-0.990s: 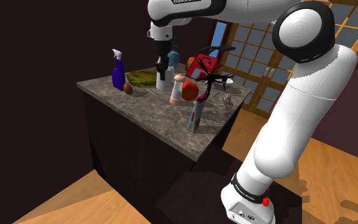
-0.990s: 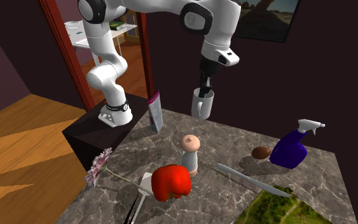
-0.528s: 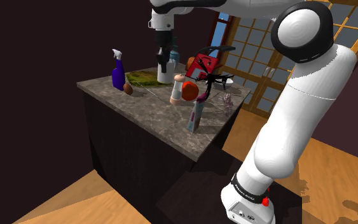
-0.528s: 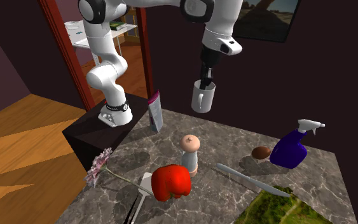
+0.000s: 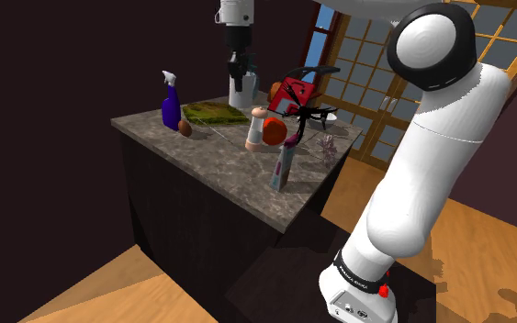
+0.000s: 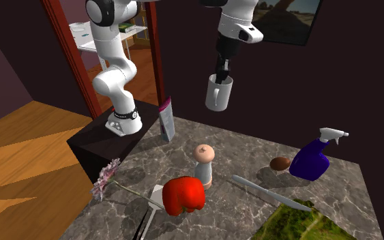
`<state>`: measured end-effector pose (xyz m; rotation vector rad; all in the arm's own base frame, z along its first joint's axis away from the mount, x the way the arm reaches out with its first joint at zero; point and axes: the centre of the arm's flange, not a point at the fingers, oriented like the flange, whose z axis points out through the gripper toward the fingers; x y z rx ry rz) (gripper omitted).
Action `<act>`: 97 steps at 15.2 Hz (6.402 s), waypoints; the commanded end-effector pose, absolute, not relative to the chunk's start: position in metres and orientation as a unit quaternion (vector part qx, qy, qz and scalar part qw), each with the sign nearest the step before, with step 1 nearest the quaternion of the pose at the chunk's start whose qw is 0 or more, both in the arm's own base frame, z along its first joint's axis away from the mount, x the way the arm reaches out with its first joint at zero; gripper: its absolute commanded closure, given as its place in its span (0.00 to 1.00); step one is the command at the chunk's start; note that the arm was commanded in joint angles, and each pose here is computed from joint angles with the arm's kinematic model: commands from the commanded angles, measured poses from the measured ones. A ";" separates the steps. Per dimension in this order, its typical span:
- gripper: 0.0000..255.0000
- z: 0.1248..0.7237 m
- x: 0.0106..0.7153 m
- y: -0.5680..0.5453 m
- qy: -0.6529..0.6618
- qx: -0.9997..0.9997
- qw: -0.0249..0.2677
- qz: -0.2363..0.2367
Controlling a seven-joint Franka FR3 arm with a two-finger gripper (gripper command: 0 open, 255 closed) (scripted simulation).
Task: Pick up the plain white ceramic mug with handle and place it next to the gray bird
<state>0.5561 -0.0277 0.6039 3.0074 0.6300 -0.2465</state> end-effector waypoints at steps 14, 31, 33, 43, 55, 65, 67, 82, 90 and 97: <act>1.00 0.676 0.551 -0.040 0.204 0.975 0.029 -0.080; 1.00 0.677 0.467 -0.248 0.204 0.975 0.029 -0.080; 1.00 0.677 0.457 -0.273 0.204 0.975 0.029 -0.080; 1.00 0.677 0.407 -0.395 0.204 0.975 0.029 -0.080; 1.00 0.629 0.397 -0.421 0.204 0.975 0.029 -0.080; 1.00 0.577 0.397 -0.421 0.204 0.975 0.029 -0.080; 1.00 0.566 0.397 -0.421 0.204 0.975 0.029 -0.080; 1.00 0.487 0.397 -0.421 0.204 0.975 0.029 -0.080; 1.00 0.445 0.397 -0.421 0.204 0.975 0.029 -0.080; 1.00 0.408 0.397 -0.421 0.204 0.975 0.029 -0.080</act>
